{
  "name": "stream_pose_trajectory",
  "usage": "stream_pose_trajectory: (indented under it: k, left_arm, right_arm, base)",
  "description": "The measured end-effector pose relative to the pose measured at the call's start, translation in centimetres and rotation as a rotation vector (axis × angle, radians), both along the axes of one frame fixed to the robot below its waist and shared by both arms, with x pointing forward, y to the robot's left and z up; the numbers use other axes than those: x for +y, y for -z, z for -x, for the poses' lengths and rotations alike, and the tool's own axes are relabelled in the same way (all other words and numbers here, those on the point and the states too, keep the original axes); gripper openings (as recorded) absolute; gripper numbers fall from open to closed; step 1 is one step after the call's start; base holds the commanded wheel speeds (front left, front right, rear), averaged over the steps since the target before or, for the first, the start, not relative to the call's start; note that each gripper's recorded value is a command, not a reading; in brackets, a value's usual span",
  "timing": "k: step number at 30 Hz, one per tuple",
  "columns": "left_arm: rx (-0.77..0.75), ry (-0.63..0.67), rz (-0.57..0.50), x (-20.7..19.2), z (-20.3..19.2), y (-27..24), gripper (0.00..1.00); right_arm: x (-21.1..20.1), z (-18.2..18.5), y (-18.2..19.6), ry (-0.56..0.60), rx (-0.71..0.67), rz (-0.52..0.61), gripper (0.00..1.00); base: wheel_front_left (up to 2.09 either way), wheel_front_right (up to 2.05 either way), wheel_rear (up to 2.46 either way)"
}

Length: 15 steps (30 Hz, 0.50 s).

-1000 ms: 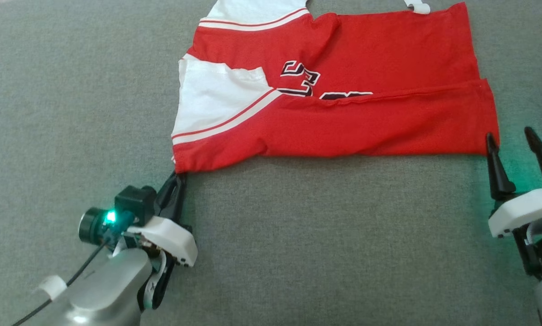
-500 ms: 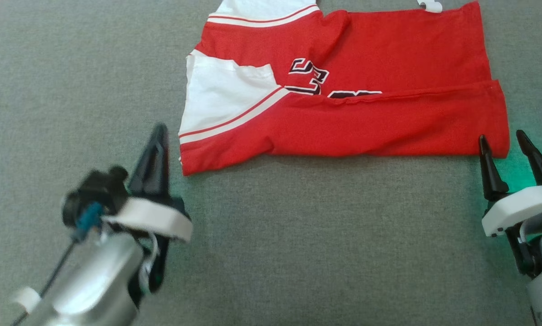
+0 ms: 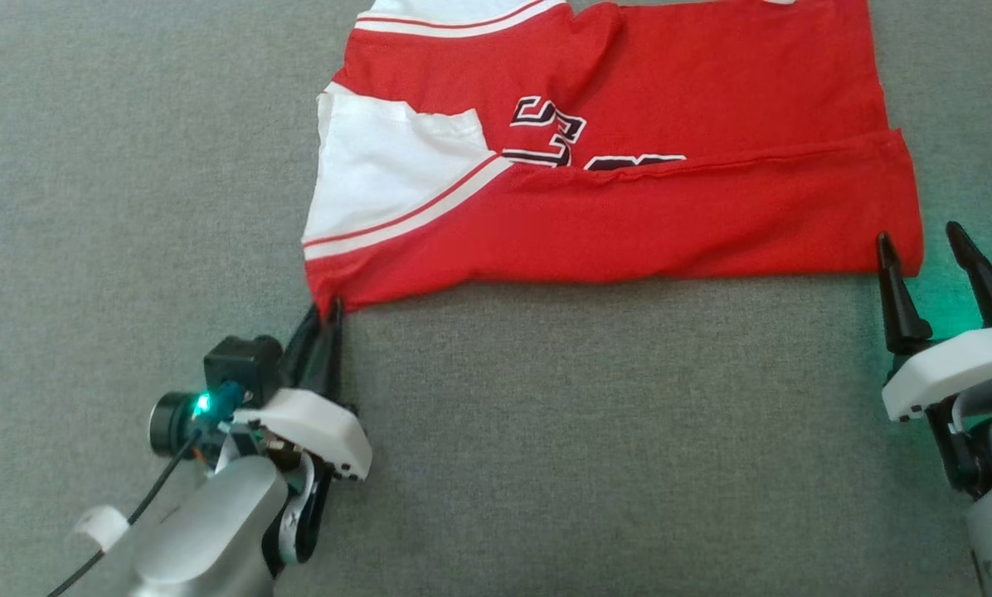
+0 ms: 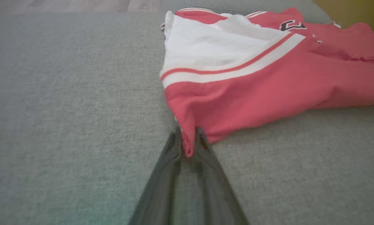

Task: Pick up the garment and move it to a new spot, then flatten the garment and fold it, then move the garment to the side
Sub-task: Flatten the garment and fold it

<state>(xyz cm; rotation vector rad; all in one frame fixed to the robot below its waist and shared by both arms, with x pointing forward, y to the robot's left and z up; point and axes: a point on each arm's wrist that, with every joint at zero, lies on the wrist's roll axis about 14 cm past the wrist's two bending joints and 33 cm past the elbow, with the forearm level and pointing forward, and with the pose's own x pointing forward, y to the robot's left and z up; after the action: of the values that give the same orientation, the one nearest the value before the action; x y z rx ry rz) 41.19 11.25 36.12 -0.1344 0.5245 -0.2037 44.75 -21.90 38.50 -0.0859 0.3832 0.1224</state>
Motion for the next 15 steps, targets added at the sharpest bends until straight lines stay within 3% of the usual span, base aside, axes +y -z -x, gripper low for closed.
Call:
stream_pose_trajectory:
  k: [13,15]
  left_arm:
    - [-0.103,0.02,0.009,0.0,-0.9,-1.7,0.0]
    - [-0.133,0.011,0.021,0.3,-1.2,-2.7,0.0]
  right_arm:
    - [0.9,-0.4,0.3,-0.016,0.021,-0.009,1.0]
    - [1.0,0.1,1.9,0.003,0.103,-0.023,1.0]
  base:
    - [0.0,0.0,0.0]
    - [0.0,0.0,0.0]
